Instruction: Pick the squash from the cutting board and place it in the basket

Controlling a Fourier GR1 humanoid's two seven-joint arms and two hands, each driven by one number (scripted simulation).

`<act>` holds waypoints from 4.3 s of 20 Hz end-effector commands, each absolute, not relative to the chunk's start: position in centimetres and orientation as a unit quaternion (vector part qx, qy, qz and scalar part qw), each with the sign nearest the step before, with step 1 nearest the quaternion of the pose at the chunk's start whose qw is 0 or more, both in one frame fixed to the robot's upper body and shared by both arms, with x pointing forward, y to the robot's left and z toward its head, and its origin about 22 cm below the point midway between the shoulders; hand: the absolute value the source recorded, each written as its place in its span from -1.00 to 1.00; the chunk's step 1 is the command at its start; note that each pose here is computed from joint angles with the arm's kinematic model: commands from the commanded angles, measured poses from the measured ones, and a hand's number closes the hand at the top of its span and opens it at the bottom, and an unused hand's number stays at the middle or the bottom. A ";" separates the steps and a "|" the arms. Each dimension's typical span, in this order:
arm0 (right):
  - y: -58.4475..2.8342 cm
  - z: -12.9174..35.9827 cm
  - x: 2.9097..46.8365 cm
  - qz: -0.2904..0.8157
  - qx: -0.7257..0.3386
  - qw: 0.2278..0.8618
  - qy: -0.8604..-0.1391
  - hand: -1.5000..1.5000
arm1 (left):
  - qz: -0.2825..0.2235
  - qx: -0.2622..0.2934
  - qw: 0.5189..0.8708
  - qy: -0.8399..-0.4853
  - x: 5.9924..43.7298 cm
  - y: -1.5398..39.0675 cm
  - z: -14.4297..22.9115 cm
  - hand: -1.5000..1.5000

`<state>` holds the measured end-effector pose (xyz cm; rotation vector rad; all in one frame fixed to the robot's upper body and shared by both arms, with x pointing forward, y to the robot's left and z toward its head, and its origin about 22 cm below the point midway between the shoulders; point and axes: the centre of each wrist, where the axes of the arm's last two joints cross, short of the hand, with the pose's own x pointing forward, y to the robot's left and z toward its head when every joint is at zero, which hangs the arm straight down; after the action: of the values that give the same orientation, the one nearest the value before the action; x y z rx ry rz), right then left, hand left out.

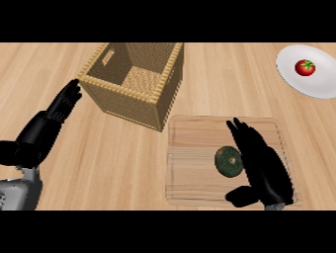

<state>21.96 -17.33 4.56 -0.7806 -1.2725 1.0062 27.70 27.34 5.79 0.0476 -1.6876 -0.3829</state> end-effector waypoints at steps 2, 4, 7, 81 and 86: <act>-15.2 1.4 22.1 0.448 -0.344 0.622 -0.542 -1.00 | -0.168 0.015 0.652 -0.739 27.5 27.2 6.4 0.00; -14.4 3.9 21.8 0.445 -0.347 0.630 -0.533 -1.00 | -0.169 0.015 0.651 -0.740 27.7 26.1 4.8 0.00; -15.5 3.0 23.8 0.448 -0.349 0.638 -0.520 -1.00 | -0.166 0.021 0.652 -0.740 28.6 26.5 6.1 0.00; 4.8 21.7 29.1 0.126 -0.409 0.561 -0.709 1.00 | -0.211 -0.030 0.637 -0.740 30.4 22.5 6.3 0.00; 4.9 23.3 31.7 0.069 -0.432 0.556 -0.707 1.00 | -0.216 -0.026 0.633 -0.743 30.7 22.9 6.8 0.00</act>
<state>30.45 4.16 21.52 -1.0189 -1.8308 0.3874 30.45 22.67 6.48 -0.0616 -1.6930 -0.4873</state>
